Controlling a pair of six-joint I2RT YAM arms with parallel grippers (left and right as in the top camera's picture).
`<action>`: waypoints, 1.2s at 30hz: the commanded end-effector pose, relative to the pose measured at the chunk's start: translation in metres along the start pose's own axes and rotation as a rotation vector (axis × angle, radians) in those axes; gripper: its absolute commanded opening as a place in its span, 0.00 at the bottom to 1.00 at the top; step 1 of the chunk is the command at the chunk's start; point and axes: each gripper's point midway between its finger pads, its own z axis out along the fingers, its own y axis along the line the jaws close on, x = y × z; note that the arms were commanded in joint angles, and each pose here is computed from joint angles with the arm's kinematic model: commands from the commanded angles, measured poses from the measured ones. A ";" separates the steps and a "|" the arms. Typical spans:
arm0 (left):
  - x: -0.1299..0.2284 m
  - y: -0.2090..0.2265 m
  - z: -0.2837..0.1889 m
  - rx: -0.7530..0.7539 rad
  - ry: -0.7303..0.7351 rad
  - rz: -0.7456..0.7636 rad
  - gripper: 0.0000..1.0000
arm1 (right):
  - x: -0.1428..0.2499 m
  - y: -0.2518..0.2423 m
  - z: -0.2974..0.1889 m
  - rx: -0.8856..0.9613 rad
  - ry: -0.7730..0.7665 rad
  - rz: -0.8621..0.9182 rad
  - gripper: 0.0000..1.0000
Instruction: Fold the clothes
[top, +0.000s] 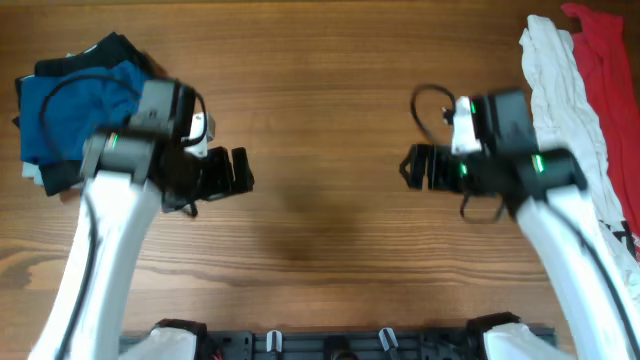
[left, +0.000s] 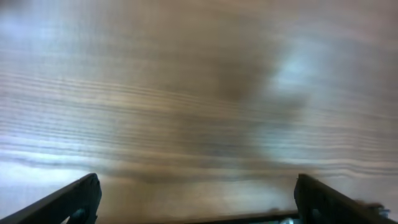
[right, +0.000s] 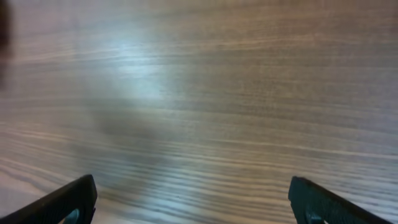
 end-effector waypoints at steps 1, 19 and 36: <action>0.008 0.004 -0.033 0.009 -0.289 0.047 0.95 | 0.014 -0.012 -0.022 0.067 -0.177 0.021 1.00; 0.028 0.030 -0.092 0.060 -0.772 0.018 1.00 | 0.016 -0.021 -0.064 0.075 -0.440 0.063 1.00; 0.028 0.030 -0.092 0.060 -0.772 0.018 1.00 | 0.017 -0.032 -0.046 0.142 -0.387 0.018 1.00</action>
